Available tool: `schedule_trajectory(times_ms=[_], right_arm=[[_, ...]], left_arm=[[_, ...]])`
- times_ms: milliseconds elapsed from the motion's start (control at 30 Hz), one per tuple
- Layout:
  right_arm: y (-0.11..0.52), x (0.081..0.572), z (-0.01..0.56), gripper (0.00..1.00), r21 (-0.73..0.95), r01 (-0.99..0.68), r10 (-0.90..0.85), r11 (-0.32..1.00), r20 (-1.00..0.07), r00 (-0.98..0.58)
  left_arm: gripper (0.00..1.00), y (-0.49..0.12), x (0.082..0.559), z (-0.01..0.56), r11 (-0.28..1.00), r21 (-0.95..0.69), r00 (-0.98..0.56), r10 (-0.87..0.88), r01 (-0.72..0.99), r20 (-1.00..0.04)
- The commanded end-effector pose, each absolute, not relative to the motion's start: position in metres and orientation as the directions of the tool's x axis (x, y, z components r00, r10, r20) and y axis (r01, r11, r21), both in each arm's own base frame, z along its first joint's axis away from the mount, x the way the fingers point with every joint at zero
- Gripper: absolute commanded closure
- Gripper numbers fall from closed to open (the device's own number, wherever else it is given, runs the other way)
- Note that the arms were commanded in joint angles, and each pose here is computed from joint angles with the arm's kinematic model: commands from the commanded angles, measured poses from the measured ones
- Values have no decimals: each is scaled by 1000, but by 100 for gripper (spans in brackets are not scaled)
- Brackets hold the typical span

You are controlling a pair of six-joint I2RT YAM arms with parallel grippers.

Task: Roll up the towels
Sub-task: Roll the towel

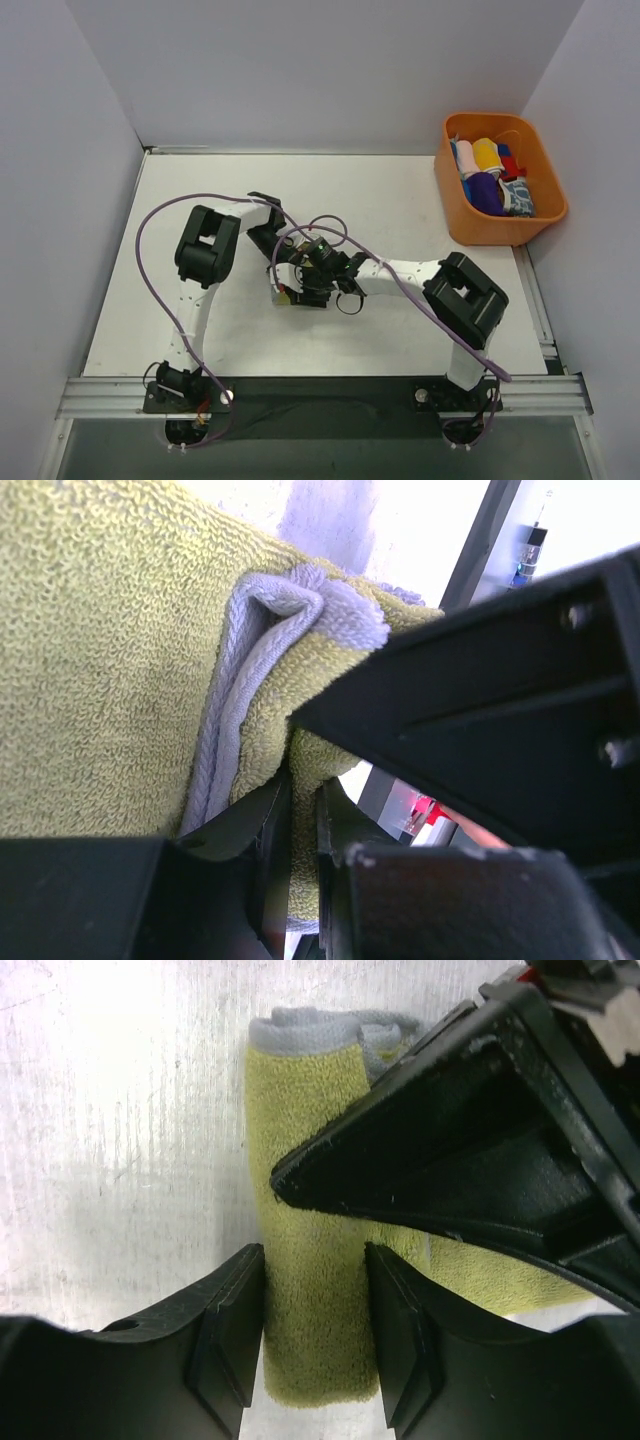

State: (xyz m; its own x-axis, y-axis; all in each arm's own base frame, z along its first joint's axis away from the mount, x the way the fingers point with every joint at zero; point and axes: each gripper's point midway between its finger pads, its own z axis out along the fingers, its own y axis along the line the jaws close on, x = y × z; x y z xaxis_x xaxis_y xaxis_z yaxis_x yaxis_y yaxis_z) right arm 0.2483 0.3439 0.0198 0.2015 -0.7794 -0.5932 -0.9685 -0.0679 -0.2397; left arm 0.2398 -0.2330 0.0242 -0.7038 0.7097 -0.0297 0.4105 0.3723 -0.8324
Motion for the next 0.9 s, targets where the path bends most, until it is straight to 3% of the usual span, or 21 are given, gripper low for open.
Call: schedule_trajectory(times_ms=[0, 400, 500, 633, 667, 867], right_arm=[[320, 241, 23, 57, -154, -987, -815, -45, -566, 125], [329, 228, 11, 59, -31, -996, -813, -83, -575, 86], [327, 223, 4, 67, 15, -997, -825, -73, -563, 52], [323, 221, 0, 97, 105, -994, -859, -25, -511, -32], [321, 220, 1, 100, 134, -991, -863, -8, -502, -61], [310, 205, 11, 100, 299, -954, -872, 7, -465, -152]], left_arm=[[98, -213, 251, -20, 362, -757, -624, 777, 544, -78], [97, -211, 250, -17, 361, -768, -638, 766, 530, -81], [95, -215, 252, -15, 356, -778, -654, 751, 518, -91], [86, -220, 259, -3, 344, -783, -683, 717, 519, -137], [84, -218, 263, 0, 345, -784, -701, 697, 515, -154], [63, -200, 285, 27, 376, -758, -765, 596, 533, -243]])
